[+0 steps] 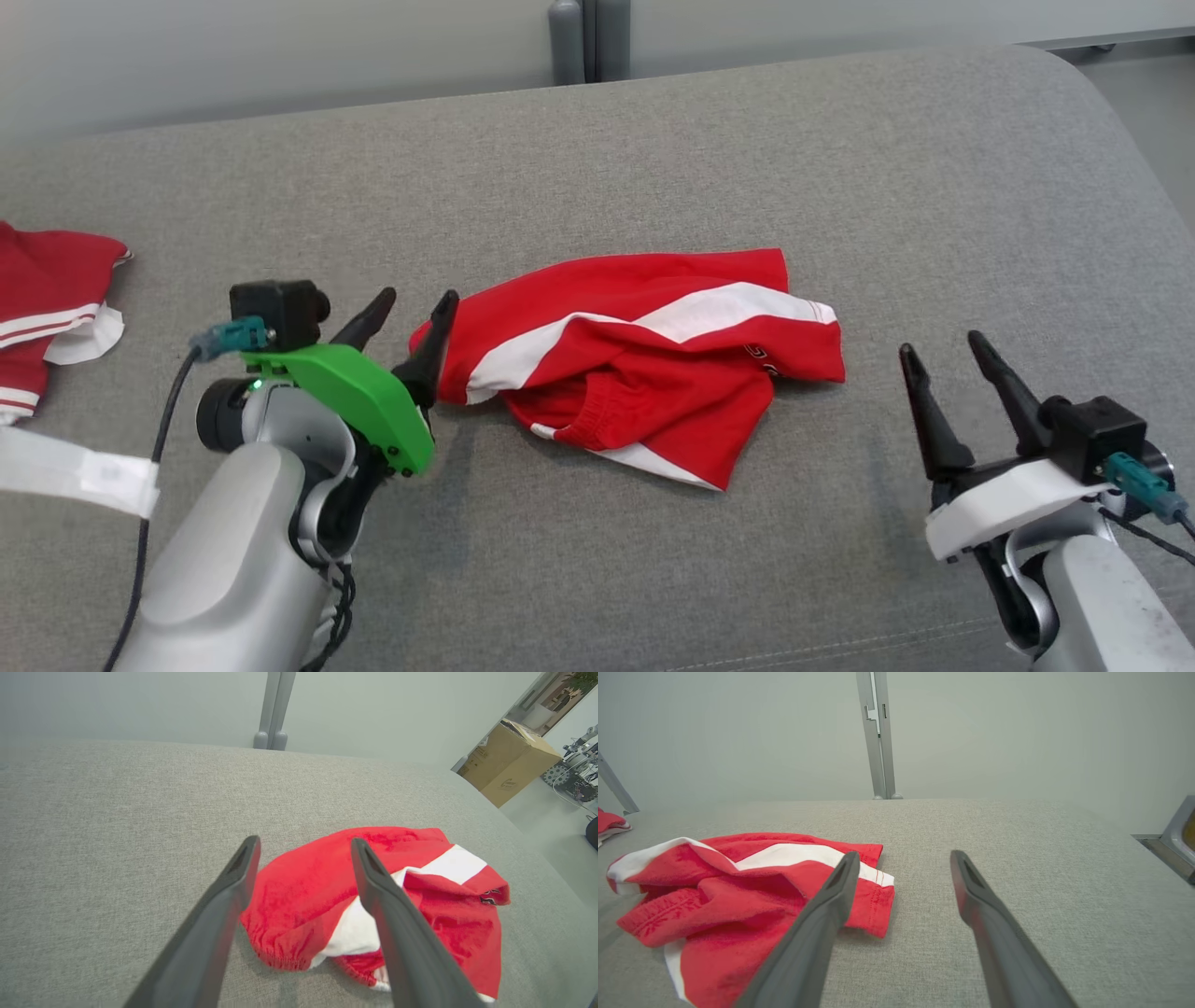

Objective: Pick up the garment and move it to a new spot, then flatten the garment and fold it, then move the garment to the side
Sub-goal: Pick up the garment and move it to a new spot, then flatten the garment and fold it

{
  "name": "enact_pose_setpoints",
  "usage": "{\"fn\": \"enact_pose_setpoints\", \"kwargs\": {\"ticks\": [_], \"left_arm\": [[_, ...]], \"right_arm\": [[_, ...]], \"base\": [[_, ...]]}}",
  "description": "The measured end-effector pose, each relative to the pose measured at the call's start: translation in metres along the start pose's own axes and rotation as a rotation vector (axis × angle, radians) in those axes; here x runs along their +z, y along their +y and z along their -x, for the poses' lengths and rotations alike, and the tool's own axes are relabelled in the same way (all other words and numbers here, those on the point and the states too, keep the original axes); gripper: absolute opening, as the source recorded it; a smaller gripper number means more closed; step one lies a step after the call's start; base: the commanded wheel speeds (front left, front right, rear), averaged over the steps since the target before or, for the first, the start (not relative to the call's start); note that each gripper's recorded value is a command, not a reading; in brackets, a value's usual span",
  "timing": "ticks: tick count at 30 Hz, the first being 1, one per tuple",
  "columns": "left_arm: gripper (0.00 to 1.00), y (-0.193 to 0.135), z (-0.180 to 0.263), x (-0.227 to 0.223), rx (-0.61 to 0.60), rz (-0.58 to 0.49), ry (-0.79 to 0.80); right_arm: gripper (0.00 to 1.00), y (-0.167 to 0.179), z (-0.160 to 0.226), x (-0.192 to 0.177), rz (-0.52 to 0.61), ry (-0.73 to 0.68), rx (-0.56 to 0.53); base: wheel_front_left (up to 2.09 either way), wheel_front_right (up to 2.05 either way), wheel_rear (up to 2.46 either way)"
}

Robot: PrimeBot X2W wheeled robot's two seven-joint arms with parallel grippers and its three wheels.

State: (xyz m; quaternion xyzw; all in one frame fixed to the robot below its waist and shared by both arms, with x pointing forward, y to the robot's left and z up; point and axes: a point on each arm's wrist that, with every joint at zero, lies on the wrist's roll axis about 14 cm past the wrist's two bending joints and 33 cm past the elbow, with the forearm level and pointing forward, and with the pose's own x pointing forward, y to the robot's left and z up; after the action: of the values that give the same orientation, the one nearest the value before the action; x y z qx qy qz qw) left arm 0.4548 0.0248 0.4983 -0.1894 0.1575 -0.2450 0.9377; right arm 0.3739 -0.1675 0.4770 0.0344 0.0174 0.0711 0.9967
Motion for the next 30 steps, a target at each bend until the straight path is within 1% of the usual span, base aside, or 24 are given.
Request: {"fn": "enact_pose_setpoints", "kwargs": {"ticks": [5, 8, 12, 18, 21, 25, 30], "left_arm": [[1.00, 0.002, 0.013, -0.009, 0.013, 0.014, -0.059], [1.00, 0.003, 0.021, -0.022, 0.023, 0.031, -0.051], [1.00, 0.006, 0.031, -0.041, 0.040, 0.054, -0.020], [1.00, 0.012, 0.036, -0.042, 0.061, 0.060, -0.036], [1.00, 0.011, 0.036, -0.039, 0.055, 0.058, -0.051], [1.00, 0.015, 0.039, -0.036, 0.064, 0.060, -0.069], [1.00, 0.023, 0.042, -0.035, 0.087, 0.062, -0.082]], "right_arm": [[1.00, -0.020, 0.001, -0.009, 0.003, 0.032, -0.046], [1.00, -0.026, 0.000, -0.023, -0.002, 0.078, -0.051], [1.00, -0.024, -0.008, -0.040, -0.036, 0.155, -0.043], [1.00, -0.017, -0.042, -0.032, -0.075, 0.168, -0.014], [1.00, -0.018, -0.050, -0.043, -0.112, 0.221, -0.023], [1.00, -0.011, -0.055, -0.067, -0.146, 0.327, -0.008], [1.00, 0.001, -0.067, -0.076, -0.177, 0.366, 0.022]], "base": [[0.00, 0.00, 0.00], [0.00, 0.00, 0.00], [0.00, 0.00, 0.00], [0.00, 0.00, 0.00], [0.00, 0.00, 0.00], [0.00, 0.00, 0.00], [0.00, 0.00, 0.00]]}}
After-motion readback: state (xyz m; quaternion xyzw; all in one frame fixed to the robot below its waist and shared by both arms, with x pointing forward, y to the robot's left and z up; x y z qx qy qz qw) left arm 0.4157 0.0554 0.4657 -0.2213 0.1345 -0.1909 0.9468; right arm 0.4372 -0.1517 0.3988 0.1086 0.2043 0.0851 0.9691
